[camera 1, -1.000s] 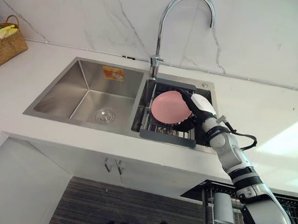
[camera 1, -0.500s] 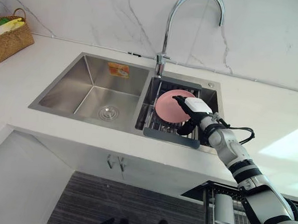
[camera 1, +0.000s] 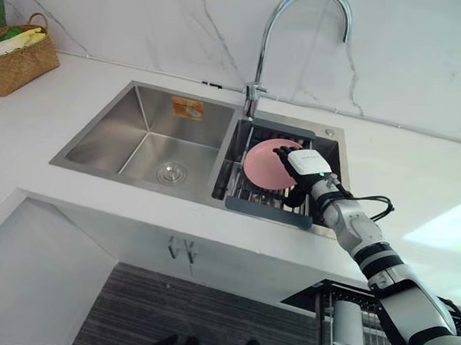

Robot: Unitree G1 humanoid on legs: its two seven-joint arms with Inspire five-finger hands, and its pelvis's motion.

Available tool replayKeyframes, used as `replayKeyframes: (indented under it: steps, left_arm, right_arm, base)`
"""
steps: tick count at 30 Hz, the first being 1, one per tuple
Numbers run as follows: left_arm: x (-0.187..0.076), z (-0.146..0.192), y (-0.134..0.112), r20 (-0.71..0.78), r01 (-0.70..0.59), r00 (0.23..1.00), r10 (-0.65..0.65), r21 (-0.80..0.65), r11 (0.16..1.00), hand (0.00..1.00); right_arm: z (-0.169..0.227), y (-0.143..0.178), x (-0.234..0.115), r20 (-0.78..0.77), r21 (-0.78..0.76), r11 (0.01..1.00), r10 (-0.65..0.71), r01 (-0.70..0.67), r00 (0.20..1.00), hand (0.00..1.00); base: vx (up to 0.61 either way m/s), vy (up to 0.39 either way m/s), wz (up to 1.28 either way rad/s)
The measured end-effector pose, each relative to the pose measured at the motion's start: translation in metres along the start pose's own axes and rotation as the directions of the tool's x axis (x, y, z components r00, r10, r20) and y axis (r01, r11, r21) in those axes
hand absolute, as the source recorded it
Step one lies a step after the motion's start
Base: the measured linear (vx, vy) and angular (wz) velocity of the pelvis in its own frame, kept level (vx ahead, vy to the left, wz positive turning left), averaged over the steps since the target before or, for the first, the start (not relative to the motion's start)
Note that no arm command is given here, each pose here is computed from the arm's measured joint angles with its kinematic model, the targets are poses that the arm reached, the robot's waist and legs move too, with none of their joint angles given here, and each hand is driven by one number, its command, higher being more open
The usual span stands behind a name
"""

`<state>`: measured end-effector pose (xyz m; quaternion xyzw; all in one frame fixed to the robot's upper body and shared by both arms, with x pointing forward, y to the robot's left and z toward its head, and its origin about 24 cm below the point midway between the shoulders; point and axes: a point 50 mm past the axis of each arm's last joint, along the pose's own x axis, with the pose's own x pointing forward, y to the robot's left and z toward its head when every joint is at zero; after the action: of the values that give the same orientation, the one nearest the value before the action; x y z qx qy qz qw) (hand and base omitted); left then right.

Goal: Walk over to the sink, pick up the cup, carry it to the dishwasher, place the cup inside the dishwasher, then close the dishwasher door

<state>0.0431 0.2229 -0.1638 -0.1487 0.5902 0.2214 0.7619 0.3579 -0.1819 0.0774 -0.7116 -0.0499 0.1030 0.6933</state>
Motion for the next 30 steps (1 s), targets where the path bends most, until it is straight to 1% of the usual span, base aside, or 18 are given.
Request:
replayKeyframes:
  steps: [5, 13, 24, 27, 30]
  left_arm:
    - [0.000, 0.000, 0.000, -0.007, 0.007, 1.000, -0.007, 0.003, 1.000, 1.00]
    - [0.000, 0.005, 0.001, -0.009, 0.018, 1.000, -0.017, 0.041, 0.999, 1.00]
    - [0.000, 0.003, 0.002, -0.041, 0.028, 0.999, -0.029, -0.030, 0.999, 1.00]
    - [0.000, 0.001, 0.002, -0.061, 0.040, 0.997, -0.044, -0.070, 0.997, 1.00]
    - [0.000, 0.001, 0.002, -0.062, 0.052, 0.996, -0.057, -0.073, 0.996, 1.00]
  right_arm:
    - [0.009, 0.002, 0.000, 0.067, -0.071, 0.996, -0.048, 0.053, 0.997, 1.00]
    - [0.016, 0.005, -0.001, 0.105, -0.118, 0.991, -0.046, 0.058, 0.993, 1.00]
    - [0.016, 0.012, -0.005, 0.143, -0.106, 0.986, -0.110, 0.125, 0.984, 1.00]
    - [0.015, 0.012, -0.005, 0.138, -0.107, 0.986, -0.114, 0.130, 0.984, 1.00]
    - [0.013, 0.013, -0.006, 0.122, -0.109, 0.984, -0.124, 0.137, 0.985, 1.00]
  base:
    - [0.00, 0.000, 0.00]
    - [0.00, 0.000, -0.03]
    - [0.00, 0.000, -0.01]
    - [0.00, 0.000, 0.00]
    - [0.00, 0.000, 0.00]
